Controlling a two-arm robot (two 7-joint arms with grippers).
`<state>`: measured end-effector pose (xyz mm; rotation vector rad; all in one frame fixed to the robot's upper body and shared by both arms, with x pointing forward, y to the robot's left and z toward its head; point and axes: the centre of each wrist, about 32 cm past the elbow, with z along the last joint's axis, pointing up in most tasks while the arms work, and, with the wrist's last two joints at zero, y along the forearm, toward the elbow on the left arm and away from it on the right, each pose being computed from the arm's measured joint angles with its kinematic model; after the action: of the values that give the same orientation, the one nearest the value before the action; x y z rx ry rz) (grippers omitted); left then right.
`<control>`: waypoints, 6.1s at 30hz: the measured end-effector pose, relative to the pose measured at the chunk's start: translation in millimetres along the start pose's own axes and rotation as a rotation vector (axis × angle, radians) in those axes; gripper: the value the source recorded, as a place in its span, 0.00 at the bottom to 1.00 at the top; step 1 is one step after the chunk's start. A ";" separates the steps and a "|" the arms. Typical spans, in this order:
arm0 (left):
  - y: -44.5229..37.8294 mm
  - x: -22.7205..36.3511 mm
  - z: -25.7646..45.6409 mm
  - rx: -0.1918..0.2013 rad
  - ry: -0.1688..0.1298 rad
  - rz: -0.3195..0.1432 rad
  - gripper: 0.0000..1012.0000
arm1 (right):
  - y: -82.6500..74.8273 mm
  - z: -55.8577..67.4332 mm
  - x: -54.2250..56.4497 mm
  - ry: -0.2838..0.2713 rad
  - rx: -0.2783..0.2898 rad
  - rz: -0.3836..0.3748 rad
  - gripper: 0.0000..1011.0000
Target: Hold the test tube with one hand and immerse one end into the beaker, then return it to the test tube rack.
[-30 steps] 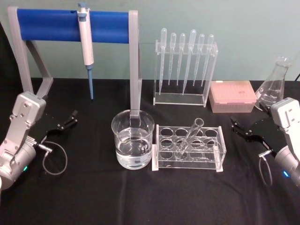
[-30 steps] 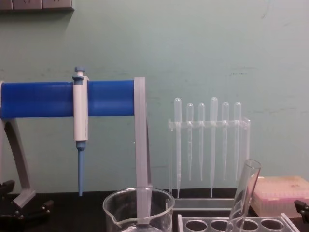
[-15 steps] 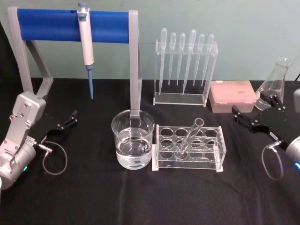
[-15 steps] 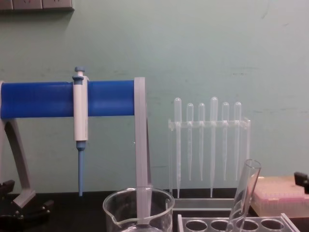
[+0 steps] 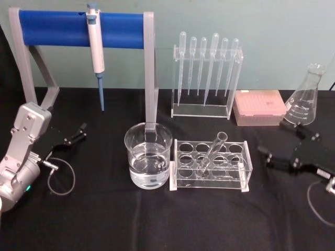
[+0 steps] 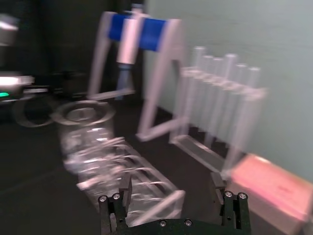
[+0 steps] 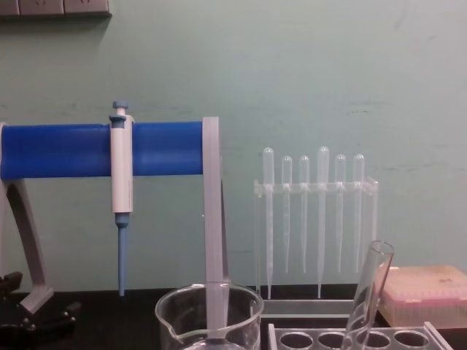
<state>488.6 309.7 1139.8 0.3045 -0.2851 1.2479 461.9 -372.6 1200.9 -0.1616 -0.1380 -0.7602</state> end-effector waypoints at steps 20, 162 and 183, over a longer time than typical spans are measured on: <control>0.0 0.0 0.0 0.000 0.000 0.000 0.99 | 24.8 -20.4 -6.4 -0.009 0.114 0.319 0.99; 0.0 0.0 0.0 0.000 0.000 0.000 0.99 | 101.1 153.3 61.0 -0.114 -0.021 0.524 0.23; 0.0 0.0 0.0 0.000 0.000 0.000 0.99 | 101.0 153.1 61.2 -0.113 -0.018 0.521 0.23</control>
<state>488.6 309.7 1139.8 0.3045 -0.2851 1.2479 565.9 -311.8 1352.2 -0.2462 -0.1867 -0.2327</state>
